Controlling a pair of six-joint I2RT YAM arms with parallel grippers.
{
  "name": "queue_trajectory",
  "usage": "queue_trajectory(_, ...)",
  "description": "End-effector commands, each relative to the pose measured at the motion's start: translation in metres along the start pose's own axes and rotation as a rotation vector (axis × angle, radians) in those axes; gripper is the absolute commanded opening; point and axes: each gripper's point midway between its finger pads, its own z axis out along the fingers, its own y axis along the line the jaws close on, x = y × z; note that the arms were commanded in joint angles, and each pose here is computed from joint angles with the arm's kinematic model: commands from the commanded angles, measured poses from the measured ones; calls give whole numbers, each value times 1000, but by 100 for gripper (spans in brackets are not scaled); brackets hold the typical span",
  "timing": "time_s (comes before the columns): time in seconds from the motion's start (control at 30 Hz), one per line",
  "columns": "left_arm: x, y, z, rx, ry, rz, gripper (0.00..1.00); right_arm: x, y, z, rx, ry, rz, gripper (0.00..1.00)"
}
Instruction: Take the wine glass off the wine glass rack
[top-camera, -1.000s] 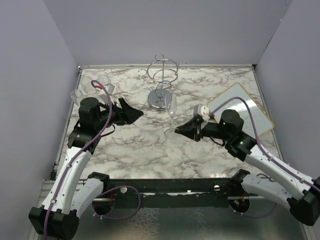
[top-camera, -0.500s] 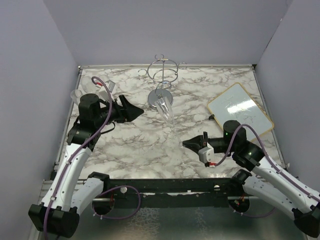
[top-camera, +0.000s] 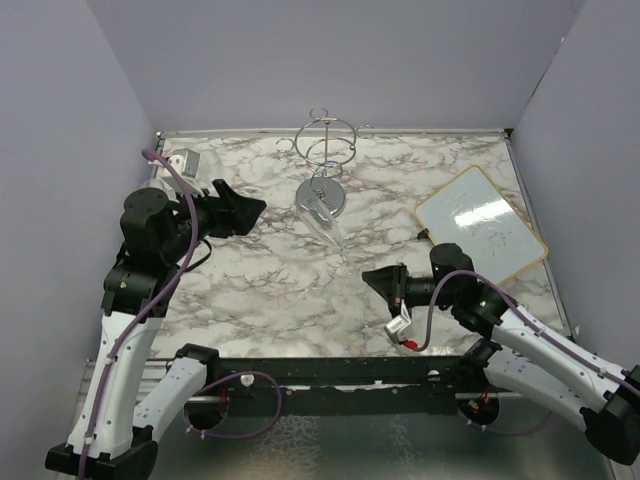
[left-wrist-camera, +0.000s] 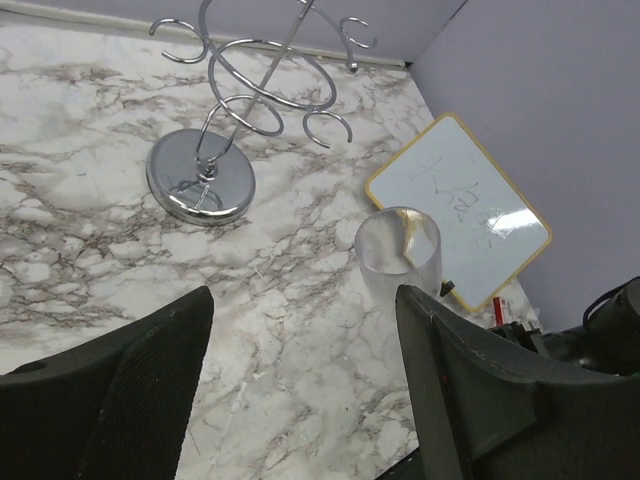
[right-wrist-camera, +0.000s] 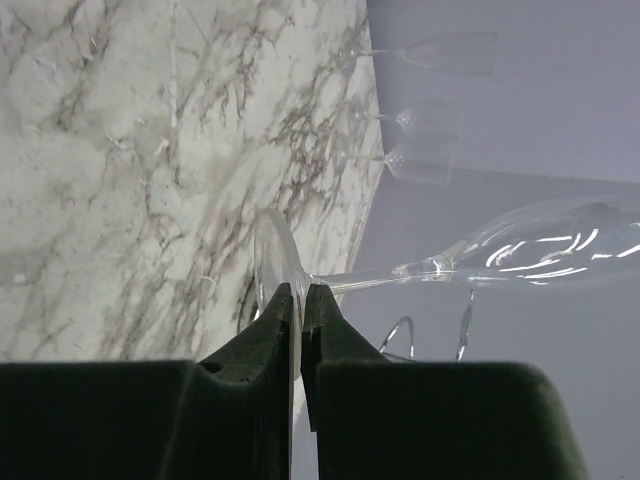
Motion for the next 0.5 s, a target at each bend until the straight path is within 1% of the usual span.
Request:
queue_trajectory(0.0, 3, -5, -6, 20, 32, 34, 77, 21, -25, -5, 16, 134, -298, 1)
queue_trajectory(0.13, 25, -20, 2, 143, 153, 3, 77, 29, -19, -3, -41, 187, -444, 1)
queue_trajectory(0.2, 32, -26, 4, 190, 198, -14, 77, 32, -21, -3, -39, 227, -508, 1)
queue_trajectory(0.33, 39, -33, 2, 243, 235, -19, 73, 32, -20, -1, -50, 262, -565, 1)
queue_trajectory(0.47, 50, -36, 0, 283, 274, -27, 70, 30, -17, 2, -67, 270, -597, 1)
